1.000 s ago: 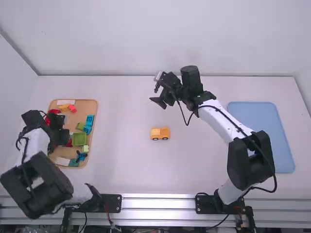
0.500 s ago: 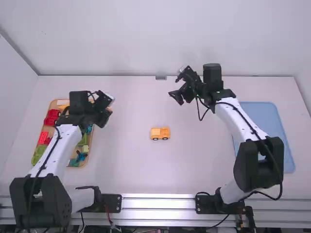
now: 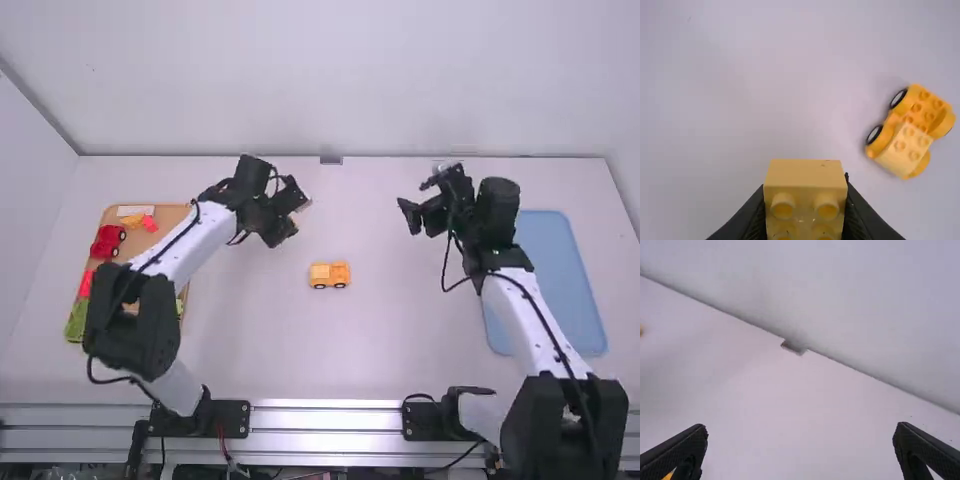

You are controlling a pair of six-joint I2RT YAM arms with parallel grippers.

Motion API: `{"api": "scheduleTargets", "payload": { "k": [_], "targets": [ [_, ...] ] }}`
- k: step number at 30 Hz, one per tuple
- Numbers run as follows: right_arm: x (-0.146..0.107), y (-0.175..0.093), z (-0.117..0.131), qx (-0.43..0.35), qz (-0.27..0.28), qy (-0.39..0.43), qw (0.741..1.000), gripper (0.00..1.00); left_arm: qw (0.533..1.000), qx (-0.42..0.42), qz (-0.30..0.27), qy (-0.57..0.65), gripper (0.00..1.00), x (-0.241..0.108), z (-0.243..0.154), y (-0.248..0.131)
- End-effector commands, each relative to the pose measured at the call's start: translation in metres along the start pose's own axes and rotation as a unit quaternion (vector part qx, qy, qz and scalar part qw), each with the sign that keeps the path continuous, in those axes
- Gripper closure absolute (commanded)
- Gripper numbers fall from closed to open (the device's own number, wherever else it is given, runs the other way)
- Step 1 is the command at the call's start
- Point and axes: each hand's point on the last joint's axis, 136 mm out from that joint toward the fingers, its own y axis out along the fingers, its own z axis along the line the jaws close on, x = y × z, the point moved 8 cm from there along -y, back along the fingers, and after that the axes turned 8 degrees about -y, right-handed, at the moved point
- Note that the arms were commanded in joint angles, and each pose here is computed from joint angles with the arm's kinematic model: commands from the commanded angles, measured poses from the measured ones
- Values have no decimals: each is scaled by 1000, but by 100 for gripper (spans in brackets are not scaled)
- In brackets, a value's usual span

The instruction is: Assemble lego blocks to make yellow taxi

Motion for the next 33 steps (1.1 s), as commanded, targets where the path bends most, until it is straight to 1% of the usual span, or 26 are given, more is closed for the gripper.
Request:
{"api": "scheduleTargets", "payload": {
  "k": [1, 2, 4, 8, 12, 14, 16, 17, 24, 26, 29, 33],
  "targets": [
    [-7, -18, -6, -50, -3, 50, 997, 1, 998, -30, 0, 60, 80, 25, -20, 13],
    [-9, -19, -6, -52, -2, 52, 997, 1, 997, -32, 1, 68, 80, 27, -22, 15],
    [-20, -35, -10, -89, 5, 72, 993, 2, 992, -51, 3, 115, 79, 45, -44, 33],
    [-29, -50, -6, -104, 1, 74, 992, 2, 983, -80, 15, 162, 78, 59, -73, 62],
    [-32, -60, 1, -111, -7, 69, 991, 1, 971, -109, 37, 210, 78, 60, -99, 86],
    [-32, -62, 3, -111, -10, 68, 991, 1, 968, -114, 44, 218, 78, 60, -106, 93],
    [-32, -66, 8, -111, -16, 64, 992, 3, 963, -111, 63, 237, 77, 58, -122, 111],
    [-32, -67, 9, -112, -18, 62, 992, 2, 960, -108, 70, 250, 77, 57, -128, 119],
    [-33, -68, 11, -114, -17, 61, 991, 2, 949, -115, 72, 284, 76, 50, -150, 151],
    [-33, -68, 11, -114, -17, 61, 991, 1, 948, -116, 72, 286, 77, 49, -153, 153],
    [-32, -68, 11, -115, -18, 59, 991, 2, 949, -125, 63, 283, 71, 52, -155, 153],
    [-32, -68, 11, -113, -19, 55, 992, 1, 951, -127, 58, 278, 70, 52, -153, 153]
  ]
}}
